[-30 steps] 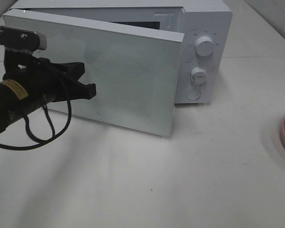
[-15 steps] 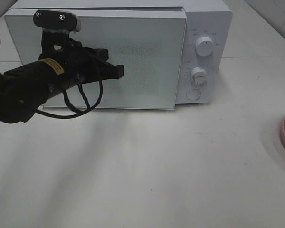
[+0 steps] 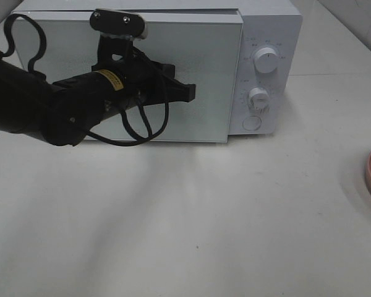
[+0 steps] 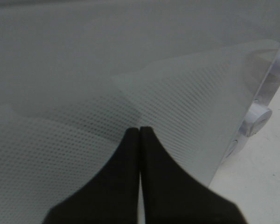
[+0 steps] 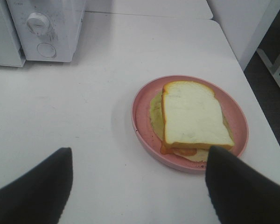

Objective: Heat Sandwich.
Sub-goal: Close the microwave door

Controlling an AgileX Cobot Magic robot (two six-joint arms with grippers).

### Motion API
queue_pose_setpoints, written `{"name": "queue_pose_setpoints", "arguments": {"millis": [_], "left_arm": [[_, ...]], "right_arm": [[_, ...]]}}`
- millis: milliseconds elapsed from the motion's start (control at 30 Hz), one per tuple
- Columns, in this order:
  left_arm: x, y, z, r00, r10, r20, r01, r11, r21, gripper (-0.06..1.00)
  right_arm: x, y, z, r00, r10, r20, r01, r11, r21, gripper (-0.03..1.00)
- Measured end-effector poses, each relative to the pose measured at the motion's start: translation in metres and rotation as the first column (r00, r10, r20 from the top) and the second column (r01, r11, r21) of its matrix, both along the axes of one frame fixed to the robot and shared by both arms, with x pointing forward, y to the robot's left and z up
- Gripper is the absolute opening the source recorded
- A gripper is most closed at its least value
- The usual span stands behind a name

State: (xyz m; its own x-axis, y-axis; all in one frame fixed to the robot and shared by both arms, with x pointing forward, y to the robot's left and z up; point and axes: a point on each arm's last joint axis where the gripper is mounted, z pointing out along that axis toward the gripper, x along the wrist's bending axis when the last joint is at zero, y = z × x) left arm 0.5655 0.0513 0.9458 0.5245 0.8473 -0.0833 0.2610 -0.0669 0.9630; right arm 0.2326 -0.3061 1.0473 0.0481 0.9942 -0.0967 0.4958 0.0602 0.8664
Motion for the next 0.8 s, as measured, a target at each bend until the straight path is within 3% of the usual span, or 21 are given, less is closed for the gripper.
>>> {"name": "queue_pose_setpoints", "arguments": {"millis": [800], "left_arm": [[0.024, -0.035, -0.004, 0.998, -0.054, -0.035, 0.055, 0.998, 0.040, 0.00]], "right_arm": [[0.000, 0.000, 0.000, 1.000, 0.000, 0.000, 0.000, 1.000, 0.000, 0.76]]}}
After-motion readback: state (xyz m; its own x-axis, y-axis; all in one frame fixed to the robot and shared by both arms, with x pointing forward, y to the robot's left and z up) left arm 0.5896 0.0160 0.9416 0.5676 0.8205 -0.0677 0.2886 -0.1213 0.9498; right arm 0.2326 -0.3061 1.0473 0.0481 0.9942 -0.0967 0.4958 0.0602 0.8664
